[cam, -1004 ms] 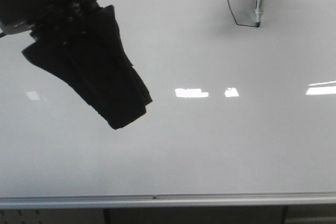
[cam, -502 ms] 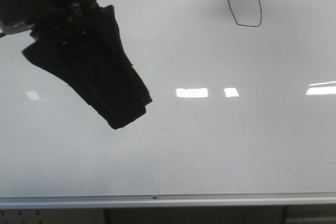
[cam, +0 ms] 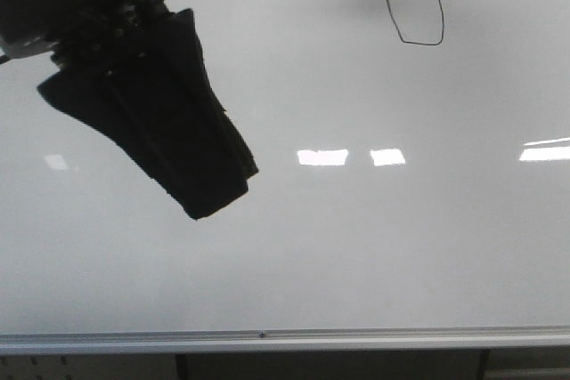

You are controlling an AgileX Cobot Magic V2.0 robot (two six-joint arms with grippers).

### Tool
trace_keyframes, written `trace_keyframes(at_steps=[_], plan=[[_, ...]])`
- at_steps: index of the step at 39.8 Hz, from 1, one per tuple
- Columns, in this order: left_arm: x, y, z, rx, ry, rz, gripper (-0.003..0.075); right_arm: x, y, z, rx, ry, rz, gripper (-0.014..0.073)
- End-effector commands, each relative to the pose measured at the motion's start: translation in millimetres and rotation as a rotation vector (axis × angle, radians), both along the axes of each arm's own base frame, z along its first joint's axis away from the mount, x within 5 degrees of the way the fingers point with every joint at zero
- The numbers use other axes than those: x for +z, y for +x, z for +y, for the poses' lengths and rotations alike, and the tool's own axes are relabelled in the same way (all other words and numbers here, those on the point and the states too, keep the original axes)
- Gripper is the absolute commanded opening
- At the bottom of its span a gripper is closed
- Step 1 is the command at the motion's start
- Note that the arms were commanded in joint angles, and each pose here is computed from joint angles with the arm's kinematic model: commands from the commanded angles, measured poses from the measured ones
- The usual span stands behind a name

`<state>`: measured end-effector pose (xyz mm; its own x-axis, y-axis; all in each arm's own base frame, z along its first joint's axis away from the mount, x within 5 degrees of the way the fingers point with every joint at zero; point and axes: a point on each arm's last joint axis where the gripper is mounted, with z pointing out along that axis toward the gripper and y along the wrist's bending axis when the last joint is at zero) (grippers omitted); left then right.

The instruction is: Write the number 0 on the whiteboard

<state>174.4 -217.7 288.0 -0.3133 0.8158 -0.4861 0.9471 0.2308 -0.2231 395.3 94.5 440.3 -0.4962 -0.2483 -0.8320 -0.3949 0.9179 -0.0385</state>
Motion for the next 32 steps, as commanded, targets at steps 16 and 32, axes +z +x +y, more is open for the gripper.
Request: trace_keyframes(at_steps=[16, 32], plan=[[21, -4, -2, 0.014, -0.084, -0.026, -0.002, 34, -37, 19, 0.131, 0.02, 0.045, -0.0061], [23, -2, -4, 0.033, -0.109, -0.045, -0.0004, 66, -91, 25, 0.327, 0.13, 0.135, -0.0061]])
